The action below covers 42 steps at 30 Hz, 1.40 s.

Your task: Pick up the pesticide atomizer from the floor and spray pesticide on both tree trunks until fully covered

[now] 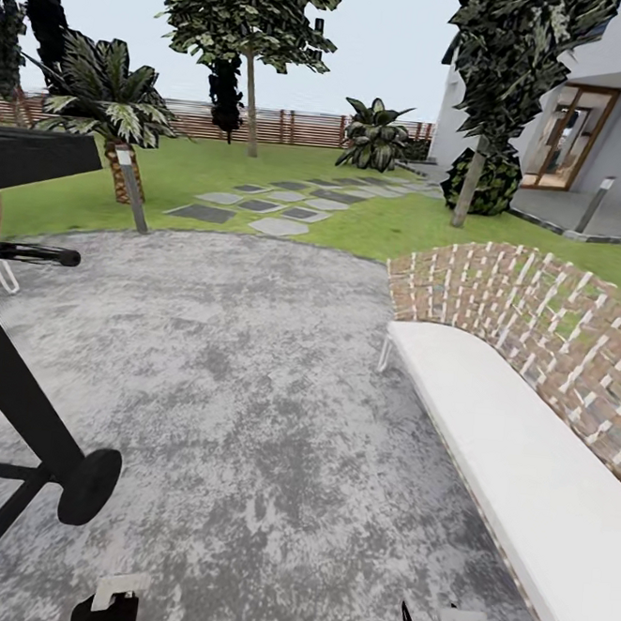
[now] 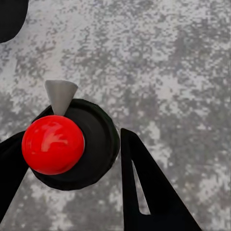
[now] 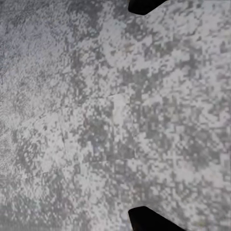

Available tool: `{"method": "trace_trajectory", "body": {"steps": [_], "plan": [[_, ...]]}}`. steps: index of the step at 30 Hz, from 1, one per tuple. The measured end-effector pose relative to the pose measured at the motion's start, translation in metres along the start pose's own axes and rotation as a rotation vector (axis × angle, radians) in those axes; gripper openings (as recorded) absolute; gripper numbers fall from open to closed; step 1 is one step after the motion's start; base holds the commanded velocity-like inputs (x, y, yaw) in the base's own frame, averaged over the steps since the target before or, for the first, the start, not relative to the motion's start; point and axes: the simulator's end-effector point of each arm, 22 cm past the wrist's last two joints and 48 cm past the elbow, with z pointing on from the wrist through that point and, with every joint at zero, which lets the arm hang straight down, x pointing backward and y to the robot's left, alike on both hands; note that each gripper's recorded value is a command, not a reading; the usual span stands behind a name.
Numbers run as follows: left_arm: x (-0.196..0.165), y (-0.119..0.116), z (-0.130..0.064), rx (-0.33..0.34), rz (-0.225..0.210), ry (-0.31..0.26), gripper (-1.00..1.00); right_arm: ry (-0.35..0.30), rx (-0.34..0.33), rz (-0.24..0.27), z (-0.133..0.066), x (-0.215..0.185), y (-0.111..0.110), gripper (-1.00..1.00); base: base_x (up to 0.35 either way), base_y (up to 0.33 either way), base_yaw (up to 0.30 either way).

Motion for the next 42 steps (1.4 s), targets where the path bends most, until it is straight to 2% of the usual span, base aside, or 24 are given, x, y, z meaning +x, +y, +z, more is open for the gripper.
{"method": "trace_trajectory", "body": {"steps": [7,42], "plan": [[0.0,-0.0002,0.0,0.0,0.0,0.0,-1.0,0.0,0.0,0.0,-0.0001,0.0002,-0.0002,1.0,0.34,0.0,0.135],[0.0005,-0.0002,-0.0001,0.0,0.0,0.001,-1.0,0.0,0.0,0.0,-0.0001,0.0002,-0.0001,1.0,0.34,0.0,0.002]]}}
